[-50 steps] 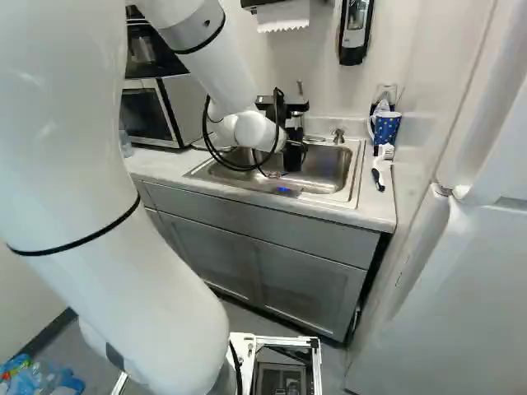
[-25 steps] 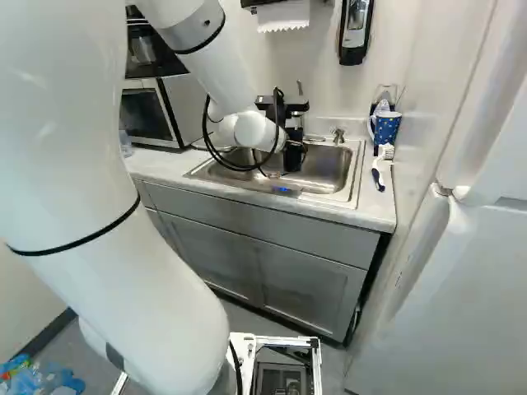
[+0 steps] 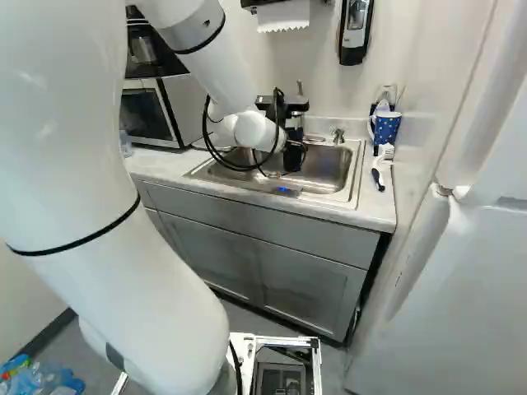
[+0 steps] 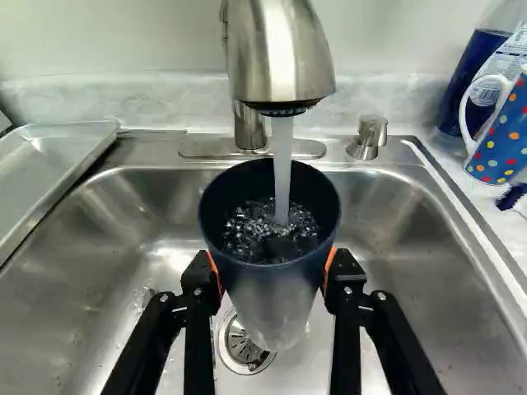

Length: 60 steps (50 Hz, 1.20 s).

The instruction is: Rinse the cup and place it in the tray

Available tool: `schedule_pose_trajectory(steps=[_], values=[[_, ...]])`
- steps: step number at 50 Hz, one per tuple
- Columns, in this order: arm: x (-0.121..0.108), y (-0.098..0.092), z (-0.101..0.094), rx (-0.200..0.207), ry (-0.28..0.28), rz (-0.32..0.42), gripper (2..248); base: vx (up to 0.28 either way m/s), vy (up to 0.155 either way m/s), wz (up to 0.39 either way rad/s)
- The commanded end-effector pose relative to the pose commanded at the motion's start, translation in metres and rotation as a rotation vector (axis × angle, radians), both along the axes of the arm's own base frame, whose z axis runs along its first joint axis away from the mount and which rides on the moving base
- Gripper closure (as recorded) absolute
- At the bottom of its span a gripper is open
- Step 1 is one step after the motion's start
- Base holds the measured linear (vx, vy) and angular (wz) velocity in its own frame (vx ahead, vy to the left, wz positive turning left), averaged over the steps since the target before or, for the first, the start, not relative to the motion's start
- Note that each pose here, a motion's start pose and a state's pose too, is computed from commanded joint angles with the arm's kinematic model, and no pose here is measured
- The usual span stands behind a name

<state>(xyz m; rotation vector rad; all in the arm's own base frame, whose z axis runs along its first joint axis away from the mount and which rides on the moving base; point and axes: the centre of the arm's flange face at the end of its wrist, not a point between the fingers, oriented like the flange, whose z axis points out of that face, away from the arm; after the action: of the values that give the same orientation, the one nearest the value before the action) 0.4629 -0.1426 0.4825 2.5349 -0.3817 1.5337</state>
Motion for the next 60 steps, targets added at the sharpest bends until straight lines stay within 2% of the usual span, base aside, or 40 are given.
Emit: schedule_pose_trajectory(steps=[60], values=[[0.0000,0.0002,0.0000,0.000,0.000,0.000,124,0.000,0.000,0.000]])
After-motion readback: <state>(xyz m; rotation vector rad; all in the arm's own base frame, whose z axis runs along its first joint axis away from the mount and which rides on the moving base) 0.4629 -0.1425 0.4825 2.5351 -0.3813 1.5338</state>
